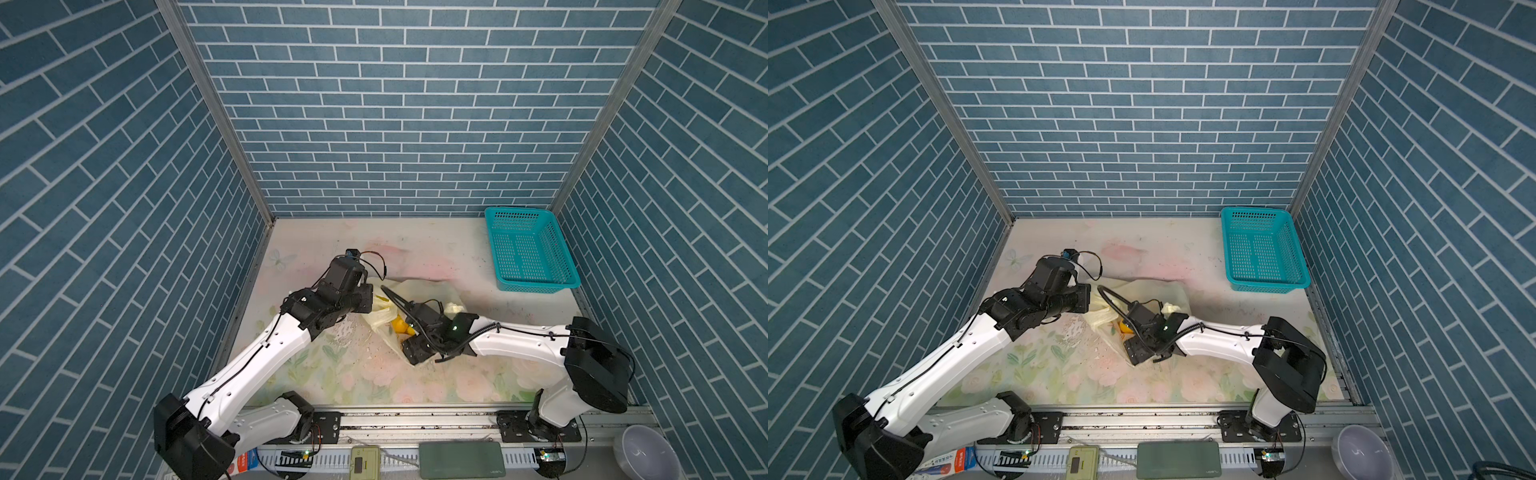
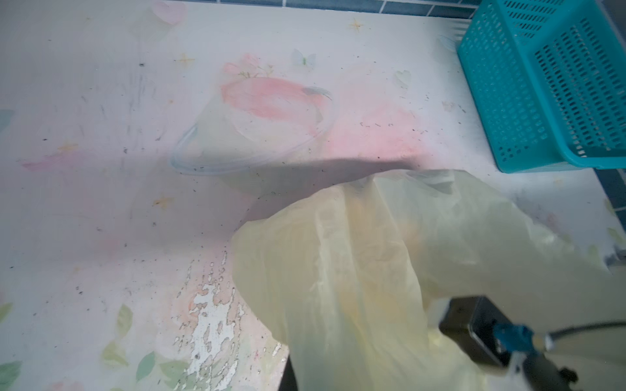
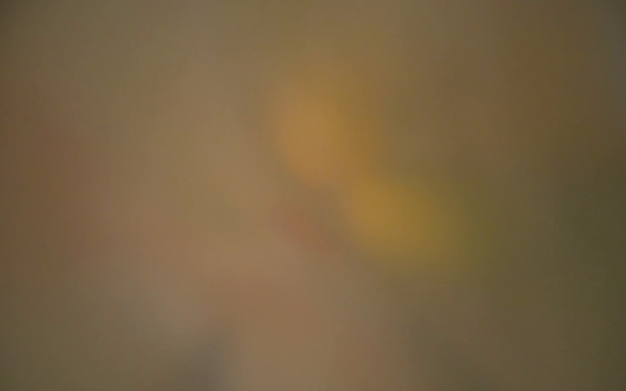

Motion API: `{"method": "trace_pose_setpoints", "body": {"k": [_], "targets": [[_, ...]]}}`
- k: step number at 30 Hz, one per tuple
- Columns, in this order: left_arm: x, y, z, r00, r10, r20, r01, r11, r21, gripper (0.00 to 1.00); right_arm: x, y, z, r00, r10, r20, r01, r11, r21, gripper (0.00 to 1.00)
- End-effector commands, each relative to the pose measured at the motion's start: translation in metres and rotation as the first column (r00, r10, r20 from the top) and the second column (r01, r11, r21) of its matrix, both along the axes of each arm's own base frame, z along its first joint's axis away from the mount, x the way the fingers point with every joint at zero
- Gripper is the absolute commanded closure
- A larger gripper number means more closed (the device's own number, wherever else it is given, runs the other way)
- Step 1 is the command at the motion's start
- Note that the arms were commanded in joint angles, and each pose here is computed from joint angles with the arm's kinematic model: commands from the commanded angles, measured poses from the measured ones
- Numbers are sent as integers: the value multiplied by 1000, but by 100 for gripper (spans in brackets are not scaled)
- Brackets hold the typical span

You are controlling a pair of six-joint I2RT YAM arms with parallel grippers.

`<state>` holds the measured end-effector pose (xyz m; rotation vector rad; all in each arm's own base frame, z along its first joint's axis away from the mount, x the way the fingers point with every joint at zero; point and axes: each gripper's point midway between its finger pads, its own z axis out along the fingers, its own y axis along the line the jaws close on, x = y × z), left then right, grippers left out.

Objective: Untie the knot of the plastic bag and take out the fruit
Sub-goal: 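Pull the bag rims down and apart with both grippers to expose the fruit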

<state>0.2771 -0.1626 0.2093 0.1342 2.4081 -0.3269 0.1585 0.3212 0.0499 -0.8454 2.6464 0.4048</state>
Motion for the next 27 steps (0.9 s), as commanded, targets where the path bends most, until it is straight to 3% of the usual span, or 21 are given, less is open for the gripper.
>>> {"method": "trace_pose_setpoints", "body": {"k": [1,2,5,9,14,18,23,24,27], "targets": [[-5,23,-12,999,39,2,-39,992,123,100,4,-8,-5,996,-80,26,79,996,28,16],[-7,24,-13,1000,31,2,-31,992,126,99,5,-7,-1,996,-85,36,84,996,39,16],[-12,16,-9,1000,-13,-3,13,996,86,83,12,-1,15,994,-90,65,86,994,60,15],[-21,7,-3,998,-59,-17,59,998,22,40,26,6,37,988,-114,105,105,991,87,14],[-39,-5,-8,993,-89,-73,81,992,-101,19,44,7,58,977,-172,128,154,979,134,14],[-45,-9,-22,991,-80,-109,64,987,-148,11,58,3,68,968,-211,133,187,967,173,14],[-30,-23,-30,993,-74,-94,54,979,-199,10,64,6,75,969,-213,126,186,963,194,14],[-26,-25,-32,993,-70,-91,50,979,-200,12,64,6,74,970,-212,123,186,963,193,14],[-15,-28,-42,994,-62,-93,46,985,-169,31,63,5,71,969,-216,116,192,963,190,14]]}}
